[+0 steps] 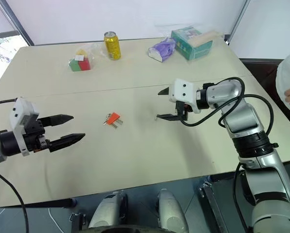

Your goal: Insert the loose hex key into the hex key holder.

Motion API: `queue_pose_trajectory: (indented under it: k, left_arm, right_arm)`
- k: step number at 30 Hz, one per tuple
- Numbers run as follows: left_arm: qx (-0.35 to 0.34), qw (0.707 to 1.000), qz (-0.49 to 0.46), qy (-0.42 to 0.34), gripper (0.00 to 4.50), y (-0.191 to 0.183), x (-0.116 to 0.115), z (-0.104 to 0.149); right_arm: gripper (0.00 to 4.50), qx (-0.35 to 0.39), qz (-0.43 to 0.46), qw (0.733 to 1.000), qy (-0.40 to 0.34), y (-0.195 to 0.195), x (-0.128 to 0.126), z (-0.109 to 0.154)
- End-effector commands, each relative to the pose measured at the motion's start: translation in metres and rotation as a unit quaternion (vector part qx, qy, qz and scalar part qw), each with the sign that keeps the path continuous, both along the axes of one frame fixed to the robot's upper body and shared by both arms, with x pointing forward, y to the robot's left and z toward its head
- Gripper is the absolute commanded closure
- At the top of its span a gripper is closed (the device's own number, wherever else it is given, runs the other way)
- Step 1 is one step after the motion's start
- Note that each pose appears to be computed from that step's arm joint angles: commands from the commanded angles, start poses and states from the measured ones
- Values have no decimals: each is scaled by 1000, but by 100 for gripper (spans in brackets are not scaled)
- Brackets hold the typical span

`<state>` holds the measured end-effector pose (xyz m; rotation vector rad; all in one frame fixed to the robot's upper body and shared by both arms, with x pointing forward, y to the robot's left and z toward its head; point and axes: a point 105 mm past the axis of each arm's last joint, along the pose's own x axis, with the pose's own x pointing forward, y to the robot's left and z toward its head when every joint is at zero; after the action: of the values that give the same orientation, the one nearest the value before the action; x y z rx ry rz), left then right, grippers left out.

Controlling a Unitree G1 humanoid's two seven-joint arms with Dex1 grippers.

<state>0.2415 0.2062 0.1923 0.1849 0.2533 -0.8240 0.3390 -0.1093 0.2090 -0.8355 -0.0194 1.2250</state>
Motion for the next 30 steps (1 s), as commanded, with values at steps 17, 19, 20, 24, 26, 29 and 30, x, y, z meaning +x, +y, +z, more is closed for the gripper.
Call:
queue_pose_trajectory:
  k: [17, 19, 20, 24, 26, 29, 30]
  left_arm:
    - [5, 996, 72, -49, 8, 8, 2, 0]
    - [3, 995, 87, -52, 8, 12, 1, 0]
    - [3, 994, 91, -53, 8, 13, 0, 0]
    - [4, 994, 93, -53, 8, 13, -3, 0]
    - [5, 994, 94, -53, 8, 13, -3, 0]
    - [6, 994, 95, -54, 8, 13, -4, 0]
    - [6, 994, 95, -55, 8, 13, -4, 0]
  right_arm:
    - [41, 48, -70, 992, -96, 106, 63, -54]
    - [41, 42, -69, 992, -95, 110, 64, -60]
    - [41, 41, -69, 992, -94, 112, 65, -63]
    - [41, 33, -64, 993, -89, 117, 64, -72]
    - [41, 33, -58, 994, -86, 120, 62, -75]
    - [41, 37, -49, 995, -75, 127, 57, -81]
    - [41, 36, -46, 996, -74, 130, 55, -83]
